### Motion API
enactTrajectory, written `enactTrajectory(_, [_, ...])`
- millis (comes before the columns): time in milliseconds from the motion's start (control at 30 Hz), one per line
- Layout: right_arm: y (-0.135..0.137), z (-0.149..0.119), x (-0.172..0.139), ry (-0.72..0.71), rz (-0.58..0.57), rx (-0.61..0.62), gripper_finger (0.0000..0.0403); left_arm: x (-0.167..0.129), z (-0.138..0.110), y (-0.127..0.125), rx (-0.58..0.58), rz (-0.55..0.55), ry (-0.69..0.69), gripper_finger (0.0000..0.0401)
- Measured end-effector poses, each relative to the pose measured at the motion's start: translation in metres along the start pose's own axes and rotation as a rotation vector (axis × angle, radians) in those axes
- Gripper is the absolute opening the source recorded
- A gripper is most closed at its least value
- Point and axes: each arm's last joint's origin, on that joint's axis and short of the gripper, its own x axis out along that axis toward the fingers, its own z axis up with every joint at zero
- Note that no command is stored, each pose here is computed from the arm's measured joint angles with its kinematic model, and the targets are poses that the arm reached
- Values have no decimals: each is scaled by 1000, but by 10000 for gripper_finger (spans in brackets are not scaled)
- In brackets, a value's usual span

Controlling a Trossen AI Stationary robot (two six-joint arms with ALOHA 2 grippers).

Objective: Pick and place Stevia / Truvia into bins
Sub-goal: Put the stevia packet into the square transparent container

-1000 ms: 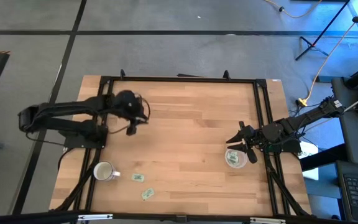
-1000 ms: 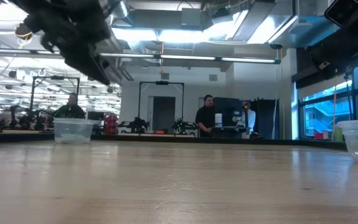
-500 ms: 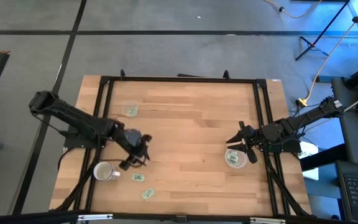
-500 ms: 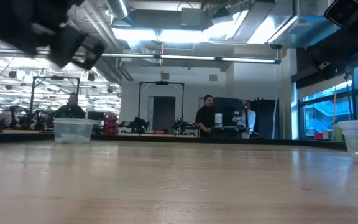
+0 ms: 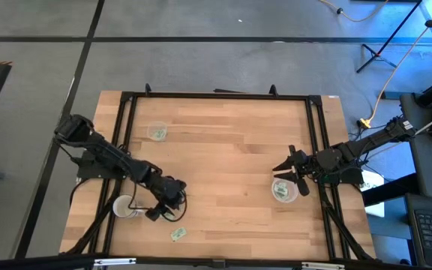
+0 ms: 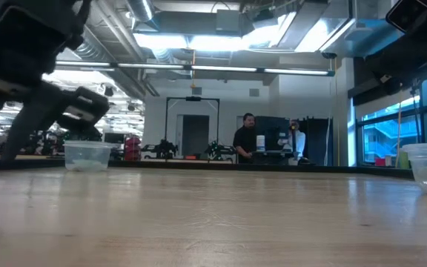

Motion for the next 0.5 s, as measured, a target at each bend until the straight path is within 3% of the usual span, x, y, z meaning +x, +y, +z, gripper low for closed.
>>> enactTrajectory(500, [0,0,0,0,0,-2,123,17,-16,-2,99,9,154,127])
